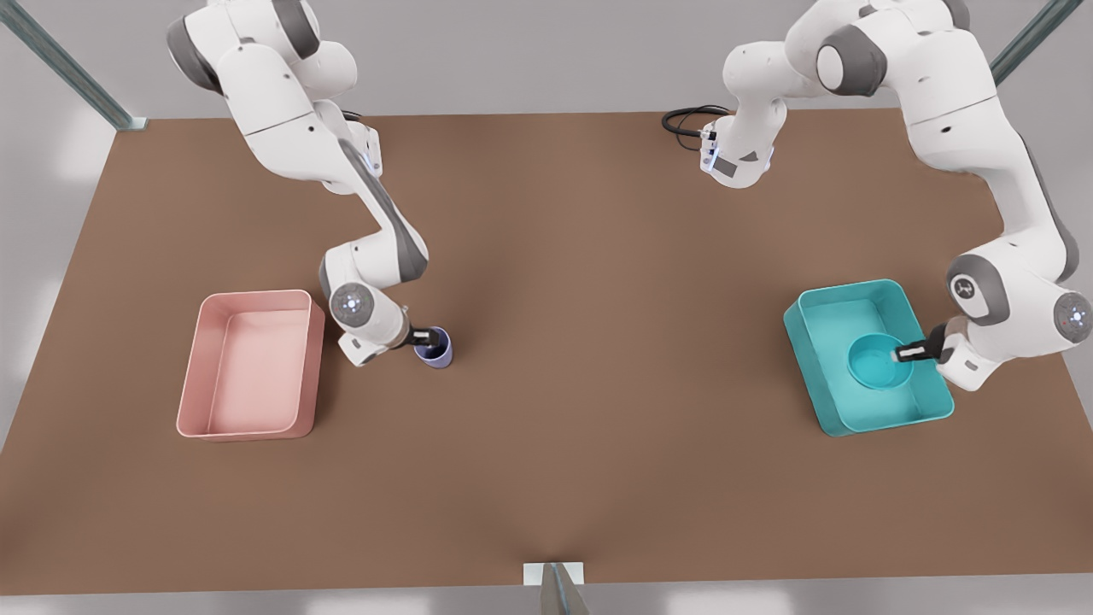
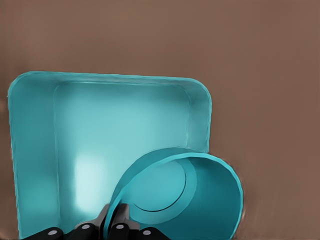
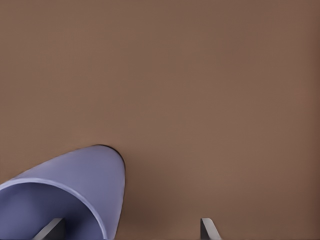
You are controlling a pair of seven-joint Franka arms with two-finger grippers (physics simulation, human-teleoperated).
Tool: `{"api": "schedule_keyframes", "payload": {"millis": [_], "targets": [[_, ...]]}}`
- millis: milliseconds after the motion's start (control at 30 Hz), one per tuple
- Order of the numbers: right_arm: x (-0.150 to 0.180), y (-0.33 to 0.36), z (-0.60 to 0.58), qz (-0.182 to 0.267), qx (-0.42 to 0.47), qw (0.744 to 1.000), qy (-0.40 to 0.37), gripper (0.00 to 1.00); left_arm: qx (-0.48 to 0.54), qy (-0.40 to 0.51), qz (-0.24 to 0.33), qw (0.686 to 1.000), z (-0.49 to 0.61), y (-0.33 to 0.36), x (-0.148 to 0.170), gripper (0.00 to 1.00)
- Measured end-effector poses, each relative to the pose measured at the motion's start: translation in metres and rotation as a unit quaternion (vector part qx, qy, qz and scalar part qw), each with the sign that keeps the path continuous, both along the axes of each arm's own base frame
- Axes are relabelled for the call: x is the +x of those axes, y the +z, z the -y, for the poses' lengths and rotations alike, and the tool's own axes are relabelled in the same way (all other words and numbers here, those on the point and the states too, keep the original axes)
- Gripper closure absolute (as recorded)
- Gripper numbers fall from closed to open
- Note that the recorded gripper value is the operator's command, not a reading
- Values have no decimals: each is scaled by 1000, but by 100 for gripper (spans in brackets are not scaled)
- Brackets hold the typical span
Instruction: Put the bowls and cups in different boxes
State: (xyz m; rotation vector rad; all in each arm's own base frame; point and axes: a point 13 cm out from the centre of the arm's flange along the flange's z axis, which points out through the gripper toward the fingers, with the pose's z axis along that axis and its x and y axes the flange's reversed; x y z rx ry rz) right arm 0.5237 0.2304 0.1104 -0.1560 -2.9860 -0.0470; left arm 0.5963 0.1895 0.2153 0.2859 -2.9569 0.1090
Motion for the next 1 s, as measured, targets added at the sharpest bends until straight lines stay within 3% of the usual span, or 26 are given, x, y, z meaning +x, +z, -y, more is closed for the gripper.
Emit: {"api": "schedule_keyframes", "payload": {"millis": [100,200,233,267,367,400,433,467,533,600,733,867,1000], "targets": [[1,-9,0,1,0,1000,-7,3,1,5,-30,1000,-29,-25,-22,79],[2,-13,-1,3,1,1000,-12,58,-5,-12,-69,997,-20,-78,-44,79],[3,-13,-1,4,2,1000,-13,72,-6,-18,-77,997,-17,-93,-49,79],[4,-12,-2,6,4,1000,-14,79,-6,-24,-82,996,-14,-107,-52,79],[10,-9,-6,10,12,1000,-15,79,-6,-37,-81,996,-10,-124,-53,79],[11,-8,-6,11,11,1000,-15,79,-5,-41,-78,996,-10,-126,-52,70],[13,-8,-7,12,11,1000,-15,79,-5,-43,-77,996,-10,-128,-51,6],[17,-5,-7,15,11,1000,-16,79,-6,-46,-73,996,-10,-128,-49,0],[38,26,-4,39,18,999,-24,79,-13,-52,-62,997,-9,-125,-43,0],[91,97,24,87,32,994,-51,79,-9,-60,-34,998,-17,-95,-25,0],[160,212,137,141,23,986,-84,79,20,-110,28,993,-6,37,14,0],[156,218,264,108,-15,990,-94,79,16,-253,66,965,180,155,24,0],[131,155,351,38,-29,995,-92,79,26,-254,67,965,223,209,28,0]]}}
